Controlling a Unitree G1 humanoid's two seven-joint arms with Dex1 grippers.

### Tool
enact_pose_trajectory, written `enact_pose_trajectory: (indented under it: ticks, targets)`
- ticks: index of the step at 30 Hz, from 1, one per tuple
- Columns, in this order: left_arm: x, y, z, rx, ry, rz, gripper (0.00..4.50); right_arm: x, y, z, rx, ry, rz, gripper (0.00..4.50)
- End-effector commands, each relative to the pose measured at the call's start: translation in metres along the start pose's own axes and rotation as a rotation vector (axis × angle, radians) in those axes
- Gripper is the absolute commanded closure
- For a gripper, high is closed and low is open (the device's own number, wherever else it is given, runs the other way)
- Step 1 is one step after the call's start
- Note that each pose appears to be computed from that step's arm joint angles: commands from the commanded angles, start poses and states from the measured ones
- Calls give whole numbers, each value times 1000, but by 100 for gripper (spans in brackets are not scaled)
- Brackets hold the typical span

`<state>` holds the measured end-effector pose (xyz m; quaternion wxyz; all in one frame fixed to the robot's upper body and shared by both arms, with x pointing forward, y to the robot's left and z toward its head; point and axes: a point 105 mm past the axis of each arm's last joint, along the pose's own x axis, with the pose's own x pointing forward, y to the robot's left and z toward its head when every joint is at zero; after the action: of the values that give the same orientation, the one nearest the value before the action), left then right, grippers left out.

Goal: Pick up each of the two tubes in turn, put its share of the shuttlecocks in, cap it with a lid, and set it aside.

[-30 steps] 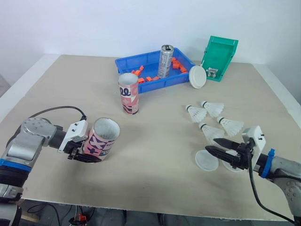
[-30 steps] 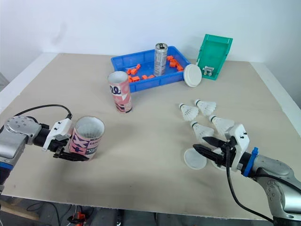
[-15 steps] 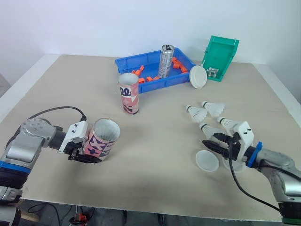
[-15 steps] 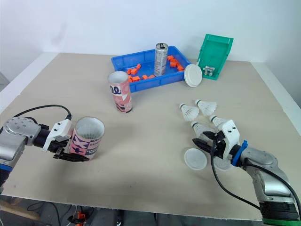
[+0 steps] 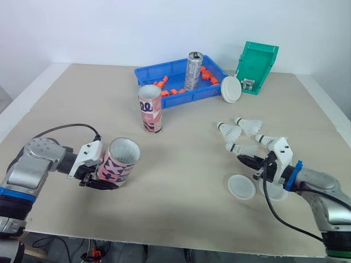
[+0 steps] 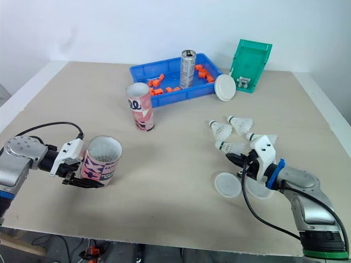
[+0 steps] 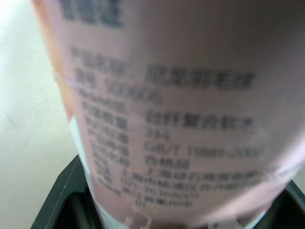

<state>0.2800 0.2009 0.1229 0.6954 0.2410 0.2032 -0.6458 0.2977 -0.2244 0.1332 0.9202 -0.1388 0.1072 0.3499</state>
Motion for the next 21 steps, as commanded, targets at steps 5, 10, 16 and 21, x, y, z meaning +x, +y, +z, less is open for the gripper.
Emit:
enact_pose_trajectory:
  ticks: [5,10,16,21]
  targets:
    - [9,-2,-4,-7,5,-38,166,-3,73,101,-301,-194,440,447]
    - [8,1,-4,-3,8,-37,166,24,95,142,-530,-270,589,447]
    - [8,1,-3,6,9,-33,166,60,117,168,-805,-287,713,447]
    - [7,1,-2,4,8,-27,166,76,137,174,-1006,-286,822,447]
